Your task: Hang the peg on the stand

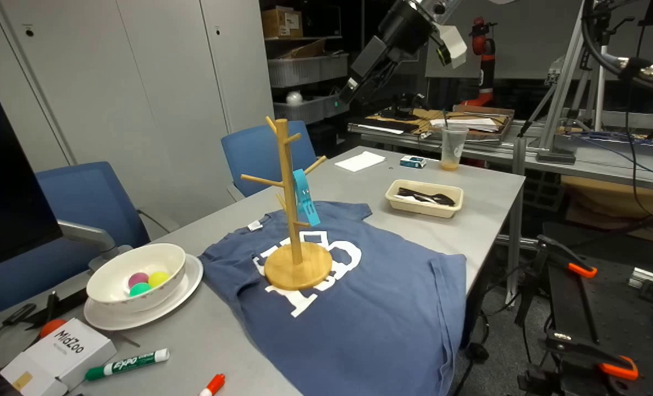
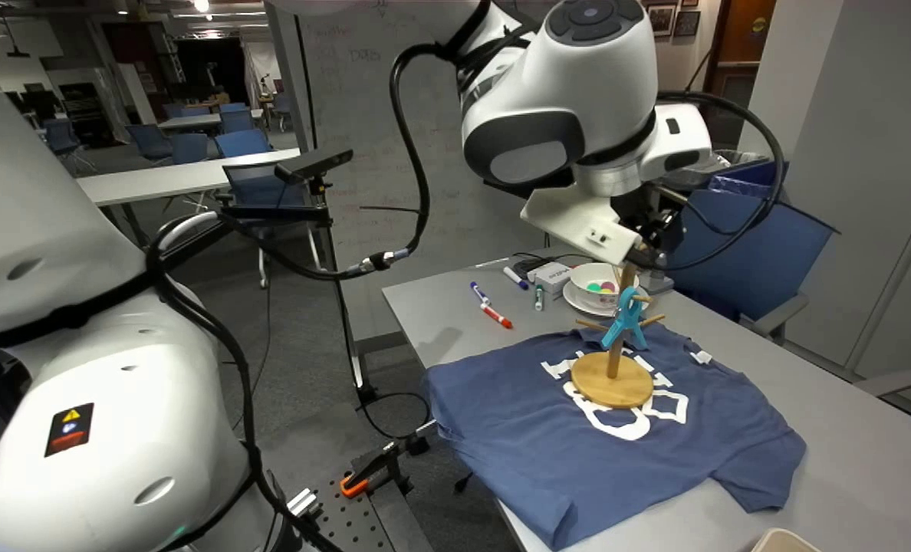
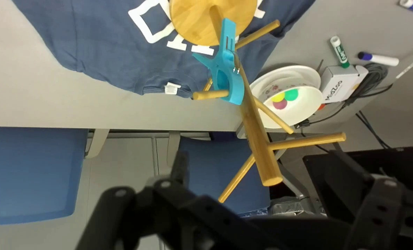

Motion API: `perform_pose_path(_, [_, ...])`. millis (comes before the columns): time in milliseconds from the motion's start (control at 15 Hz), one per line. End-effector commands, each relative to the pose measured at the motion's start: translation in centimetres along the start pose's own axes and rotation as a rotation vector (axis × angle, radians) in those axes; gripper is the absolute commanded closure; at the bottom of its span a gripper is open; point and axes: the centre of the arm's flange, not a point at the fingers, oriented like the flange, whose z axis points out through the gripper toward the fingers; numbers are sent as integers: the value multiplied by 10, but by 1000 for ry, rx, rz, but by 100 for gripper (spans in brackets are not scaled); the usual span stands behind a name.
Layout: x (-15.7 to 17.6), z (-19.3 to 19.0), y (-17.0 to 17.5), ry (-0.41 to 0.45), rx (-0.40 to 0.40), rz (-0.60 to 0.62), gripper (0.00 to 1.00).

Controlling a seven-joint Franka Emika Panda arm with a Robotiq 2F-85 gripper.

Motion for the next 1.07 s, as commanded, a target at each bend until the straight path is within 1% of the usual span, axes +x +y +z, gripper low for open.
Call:
perform_pose_path(0, [6,-31,-13,-19,-42,-96,0])
perform_pose_path(400, [17,-43,-30,1,-41,-184,0])
perform_pose_path(733, [16,-45,-38,-10,-33,-199,0])
perform_pose_path(800, [17,-34,-33,4,-32,-189,0])
perform_pose_path(1000, [17,-34,-34,2,-29,-192,0])
